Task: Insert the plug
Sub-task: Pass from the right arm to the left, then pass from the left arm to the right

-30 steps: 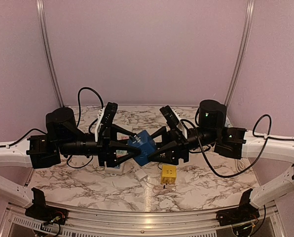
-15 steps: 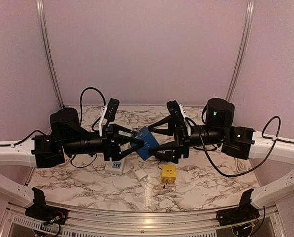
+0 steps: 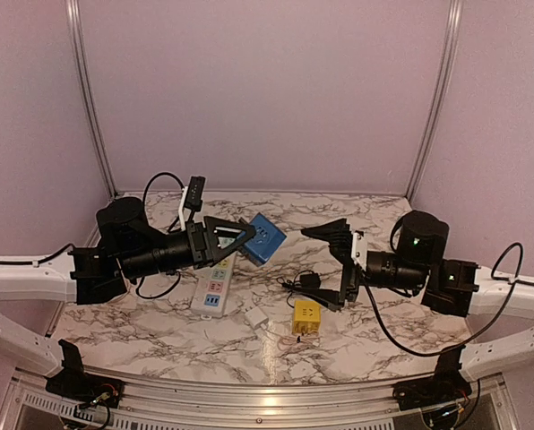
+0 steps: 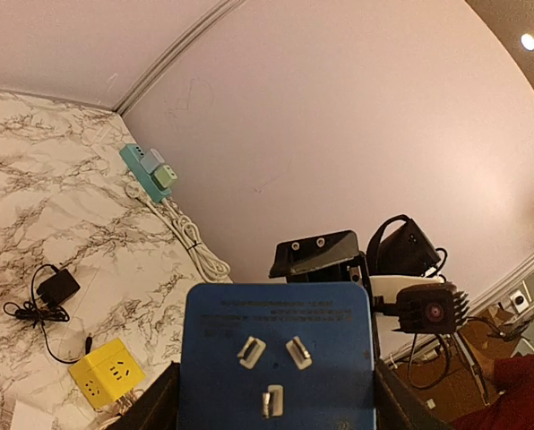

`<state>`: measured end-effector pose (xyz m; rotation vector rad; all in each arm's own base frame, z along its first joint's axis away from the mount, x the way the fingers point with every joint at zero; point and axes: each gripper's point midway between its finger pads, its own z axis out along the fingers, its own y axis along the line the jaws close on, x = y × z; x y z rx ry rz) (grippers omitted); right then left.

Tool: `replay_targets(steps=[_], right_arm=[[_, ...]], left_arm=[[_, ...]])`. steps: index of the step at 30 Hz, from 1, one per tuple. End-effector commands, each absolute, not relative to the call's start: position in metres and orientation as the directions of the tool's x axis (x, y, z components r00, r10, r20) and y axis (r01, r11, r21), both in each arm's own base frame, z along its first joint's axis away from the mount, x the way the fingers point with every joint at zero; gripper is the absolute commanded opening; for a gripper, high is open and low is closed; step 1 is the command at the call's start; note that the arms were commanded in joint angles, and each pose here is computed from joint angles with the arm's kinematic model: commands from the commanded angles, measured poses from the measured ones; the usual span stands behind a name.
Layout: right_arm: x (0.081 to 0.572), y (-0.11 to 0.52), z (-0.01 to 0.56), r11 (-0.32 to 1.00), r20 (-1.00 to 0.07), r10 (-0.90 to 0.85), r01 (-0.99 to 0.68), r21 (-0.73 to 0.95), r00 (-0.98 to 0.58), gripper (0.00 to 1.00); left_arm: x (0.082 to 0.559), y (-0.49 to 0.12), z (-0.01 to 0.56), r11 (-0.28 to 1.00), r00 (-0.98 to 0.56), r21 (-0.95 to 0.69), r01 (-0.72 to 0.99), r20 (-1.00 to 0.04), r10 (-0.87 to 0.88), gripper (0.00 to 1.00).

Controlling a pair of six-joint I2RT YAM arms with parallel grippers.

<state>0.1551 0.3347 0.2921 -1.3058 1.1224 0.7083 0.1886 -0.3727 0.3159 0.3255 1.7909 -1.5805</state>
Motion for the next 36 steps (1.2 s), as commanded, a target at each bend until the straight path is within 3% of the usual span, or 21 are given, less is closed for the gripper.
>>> replay_targets(steps=[1,9,15,27,32,36], right_arm=[[0.165,0.325,0.318,0.278,-0.794,-0.189,-0.744,-0.608,0.578,0.99],[0.189,0.325,0.303,0.301,-0.586,-0.419,-0.503,-0.81,0.694,0.98],[0.189,0.348,0.275,0.187,-0.417,-0.54,-0.379,-0.906,0.731,0.99],[0.187,0.361,0.269,0.168,-0.369,-0.534,-0.332,-0.928,0.761,0.97],[0.191,0.368,0.264,0.169,-0.336,-0.558,-0.293,-0.941,0.759,0.92],[0.198,0.369,0.266,0.201,-0.32,-0.593,-0.249,-0.947,0.739,0.82]], left_arm=[[0.201,-0.373,0.326,0.144,-0.799,-0.874,0.464,-0.483,-0.358,0.0],[0.216,-0.379,0.285,0.214,-0.885,-0.953,0.215,-0.282,-0.37,0.0],[0.217,-0.385,0.279,0.17,-0.913,-0.977,0.125,-0.181,-0.365,0.0],[0.214,-0.387,0.276,0.083,-0.931,-0.996,0.036,-0.064,-0.359,0.0],[0.212,-0.391,0.276,0.038,-0.939,-0.999,0.01,-0.022,-0.343,0.0],[0.211,-0.394,0.274,0.029,-0.944,-1.0,-0.001,-0.009,-0.331,0.0]])
